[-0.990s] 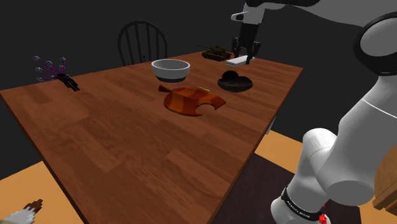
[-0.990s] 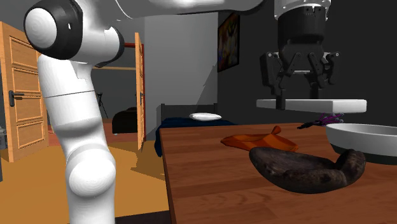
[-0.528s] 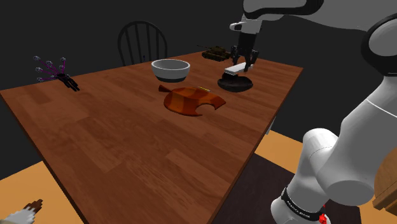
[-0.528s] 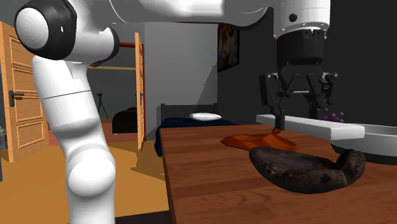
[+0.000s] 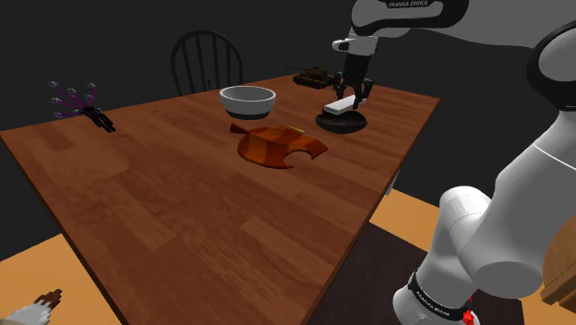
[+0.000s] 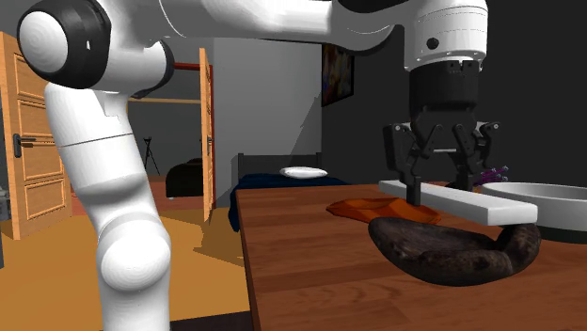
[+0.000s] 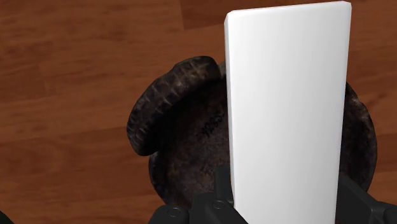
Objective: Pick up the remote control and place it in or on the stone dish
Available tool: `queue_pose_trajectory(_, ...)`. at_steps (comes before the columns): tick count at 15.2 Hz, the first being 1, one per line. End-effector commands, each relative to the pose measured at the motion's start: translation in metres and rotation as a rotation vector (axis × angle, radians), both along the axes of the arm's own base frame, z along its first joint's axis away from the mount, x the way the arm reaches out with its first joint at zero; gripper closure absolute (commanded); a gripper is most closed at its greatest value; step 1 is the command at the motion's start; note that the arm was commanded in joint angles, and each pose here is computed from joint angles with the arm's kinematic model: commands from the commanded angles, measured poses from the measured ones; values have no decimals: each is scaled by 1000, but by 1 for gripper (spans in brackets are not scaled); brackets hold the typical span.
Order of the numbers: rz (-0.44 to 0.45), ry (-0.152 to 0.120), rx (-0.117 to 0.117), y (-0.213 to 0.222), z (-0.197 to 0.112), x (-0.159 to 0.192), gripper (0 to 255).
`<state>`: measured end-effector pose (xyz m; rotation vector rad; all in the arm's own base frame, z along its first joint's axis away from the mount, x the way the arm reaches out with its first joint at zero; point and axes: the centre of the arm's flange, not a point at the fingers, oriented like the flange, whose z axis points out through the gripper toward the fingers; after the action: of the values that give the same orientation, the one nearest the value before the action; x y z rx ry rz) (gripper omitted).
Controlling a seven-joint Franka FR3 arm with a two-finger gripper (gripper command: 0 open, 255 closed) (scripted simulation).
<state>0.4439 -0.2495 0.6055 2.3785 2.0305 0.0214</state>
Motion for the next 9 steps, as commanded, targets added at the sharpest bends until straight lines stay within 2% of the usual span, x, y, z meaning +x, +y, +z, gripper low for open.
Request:
queue_pose_trajectory(1,0,0,0,0,0,0,255)
queue_pose_trajectory(2,0,0,0,0,0,0,255)
queue_pose_trajectory(3,0,0,0,0,0,0,0)
queue_pose_trajectory(8,0,0,0,0,0,0,0)
queue_pose_trajectory(9,0,0,0,0,13,0,0)
